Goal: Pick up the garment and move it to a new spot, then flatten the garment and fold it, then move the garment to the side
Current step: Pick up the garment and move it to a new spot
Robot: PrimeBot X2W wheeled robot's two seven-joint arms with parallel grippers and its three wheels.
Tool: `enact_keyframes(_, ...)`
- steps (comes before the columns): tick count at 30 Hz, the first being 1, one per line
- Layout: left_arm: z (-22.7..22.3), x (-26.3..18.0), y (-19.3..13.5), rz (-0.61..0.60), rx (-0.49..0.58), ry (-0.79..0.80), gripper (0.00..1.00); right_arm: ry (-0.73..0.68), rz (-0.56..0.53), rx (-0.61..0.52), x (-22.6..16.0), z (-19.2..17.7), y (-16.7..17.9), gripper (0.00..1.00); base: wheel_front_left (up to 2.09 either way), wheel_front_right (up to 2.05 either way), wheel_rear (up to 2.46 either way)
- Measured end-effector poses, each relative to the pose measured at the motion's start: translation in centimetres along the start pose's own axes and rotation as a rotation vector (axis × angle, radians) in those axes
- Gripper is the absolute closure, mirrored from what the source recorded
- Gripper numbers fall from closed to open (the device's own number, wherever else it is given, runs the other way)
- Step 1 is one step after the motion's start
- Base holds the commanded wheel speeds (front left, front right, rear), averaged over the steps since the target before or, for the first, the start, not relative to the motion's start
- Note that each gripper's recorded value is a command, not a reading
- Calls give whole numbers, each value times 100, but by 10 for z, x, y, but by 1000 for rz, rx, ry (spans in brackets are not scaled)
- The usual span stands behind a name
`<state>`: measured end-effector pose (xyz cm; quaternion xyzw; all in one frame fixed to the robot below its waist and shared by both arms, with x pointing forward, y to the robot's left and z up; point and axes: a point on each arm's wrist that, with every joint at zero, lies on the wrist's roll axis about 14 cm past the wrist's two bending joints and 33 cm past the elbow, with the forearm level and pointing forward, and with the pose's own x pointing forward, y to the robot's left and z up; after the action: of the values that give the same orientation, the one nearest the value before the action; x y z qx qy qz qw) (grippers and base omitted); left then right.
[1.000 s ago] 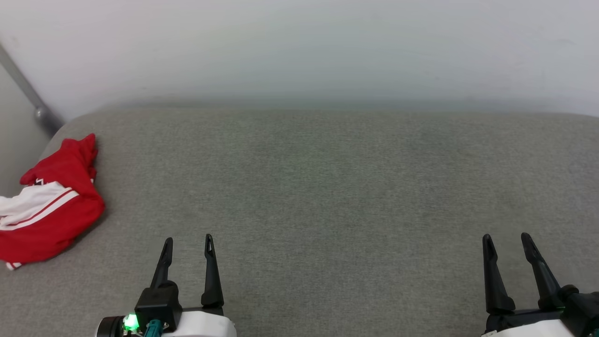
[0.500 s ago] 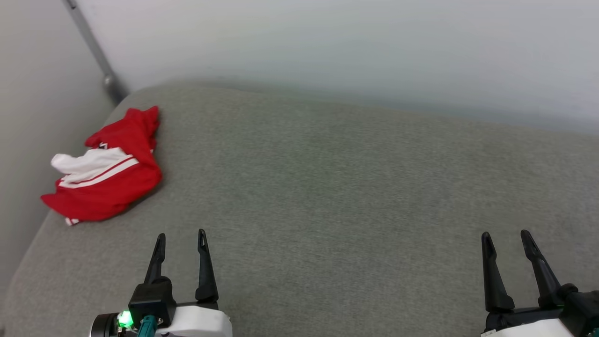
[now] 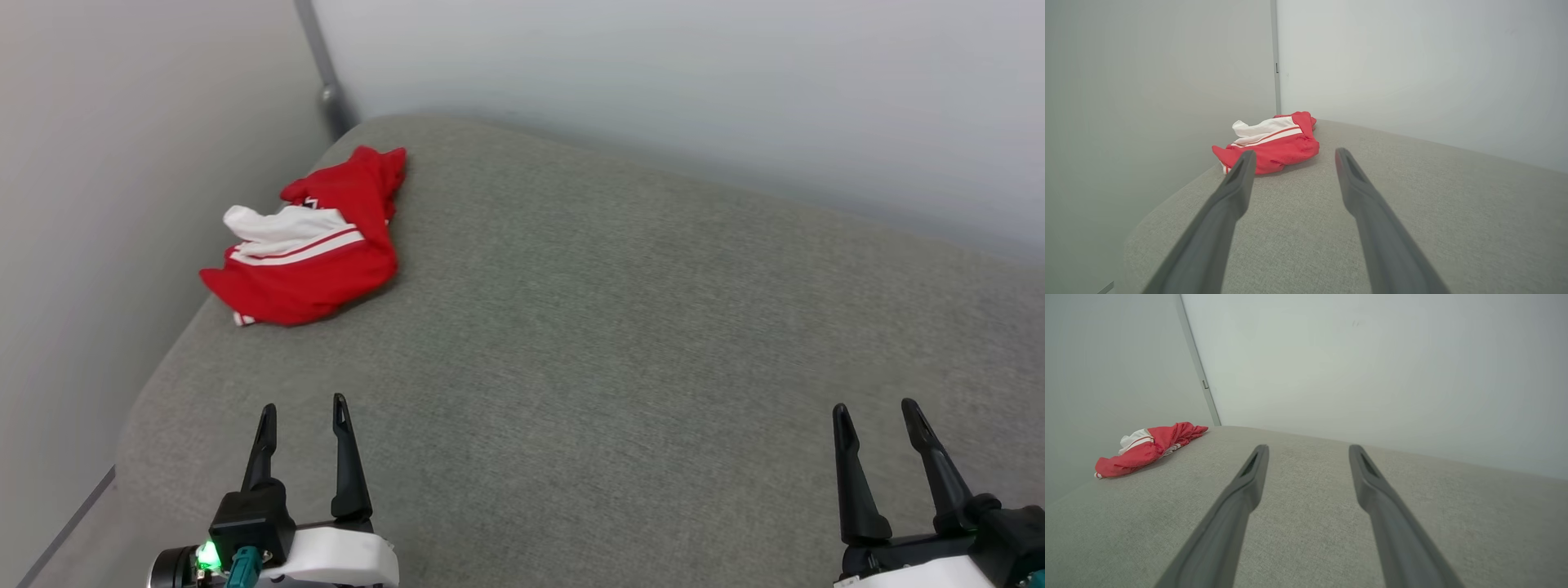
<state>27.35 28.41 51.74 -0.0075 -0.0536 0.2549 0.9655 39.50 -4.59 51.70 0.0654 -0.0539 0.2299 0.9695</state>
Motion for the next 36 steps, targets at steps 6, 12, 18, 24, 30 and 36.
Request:
enact_keyframes(6, 3, -8, 21, 68, -3, -3, 0, 6, 61, 4, 11, -4, 18, 0, 0, 0, 0)
enact_keyframes(12, 3, -11, 30, 96, -5, -2, 0, 10, 88, 3, 15, -6, 26, 0, 0, 0, 0)
enact_keyframes(18, 1, -10, 33, 106, -1, 3, 0, 10, 88, 2, 13, -6, 27, 0, 0, 0, 0)
enact_keyframes(24, 18, 19, 38, 85, 22, -53, 0, 11, 77, -8, 14, -7, 22, 0, 0, 0, 0)
enact_keyframes(30, 51, 80, 61, 62, 109, -139, 0, 6, 49, -23, 21, -11, 9, 0, 0, 0, 0)
enact_keyframes(36, 86, 154, 70, 30, 161, -177, 0, 11, 6, -44, 30, -20, -11, 0, 0, 0, 0)
